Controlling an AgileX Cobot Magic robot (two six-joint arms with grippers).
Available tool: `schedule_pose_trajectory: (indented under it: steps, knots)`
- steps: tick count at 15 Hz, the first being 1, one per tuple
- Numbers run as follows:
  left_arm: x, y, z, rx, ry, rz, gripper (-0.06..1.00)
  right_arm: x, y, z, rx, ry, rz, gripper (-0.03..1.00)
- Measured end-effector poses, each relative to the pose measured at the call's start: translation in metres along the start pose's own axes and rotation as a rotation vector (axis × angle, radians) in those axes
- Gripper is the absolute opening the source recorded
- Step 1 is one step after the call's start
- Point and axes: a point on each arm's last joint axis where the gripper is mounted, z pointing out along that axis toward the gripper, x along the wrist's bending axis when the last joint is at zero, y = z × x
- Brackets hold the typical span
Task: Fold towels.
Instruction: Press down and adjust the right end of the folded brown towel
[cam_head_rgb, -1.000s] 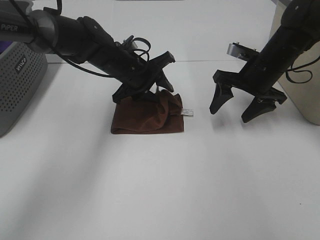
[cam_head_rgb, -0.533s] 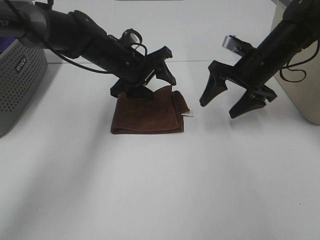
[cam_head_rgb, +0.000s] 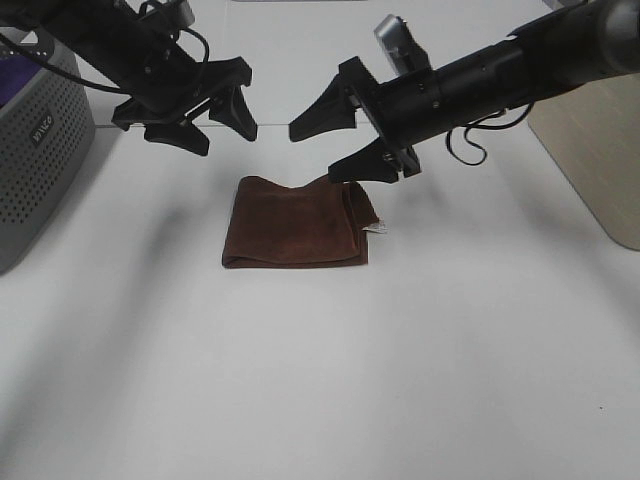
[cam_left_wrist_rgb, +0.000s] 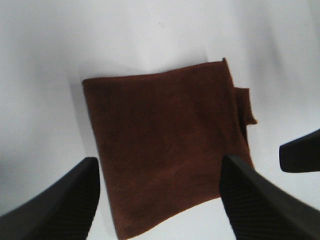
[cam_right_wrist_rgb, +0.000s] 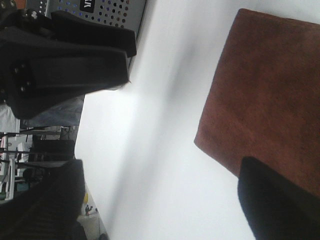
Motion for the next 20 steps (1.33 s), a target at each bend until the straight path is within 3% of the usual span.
schedule_pose_trajectory:
  steps: [3,8,16,18,20]
  knots:
    - [0.005,-0.004,0.000,0.050,0.057,0.044,0.63,-0.003,0.015,0.031,0.014,0.010,-0.031,0.80]
    - [0.008,-0.008,-0.001,0.087,0.082,0.066,0.63,-0.040,0.024,0.048,-0.031,-0.101,0.018,0.80]
    - [0.008,-0.008,-0.001,0.092,0.083,0.068,0.63,-0.090,0.029,0.000,-0.045,-0.297,0.128,0.80]
    - [0.008,-0.009,-0.001,0.101,0.083,0.068,0.63,-0.090,0.026,-0.005,-0.010,-0.321,0.126,0.80]
    - [0.004,-0.008,-0.010,0.105,0.083,0.081,0.63,-0.072,0.026,-0.014,0.032,-0.329,0.077,0.80]
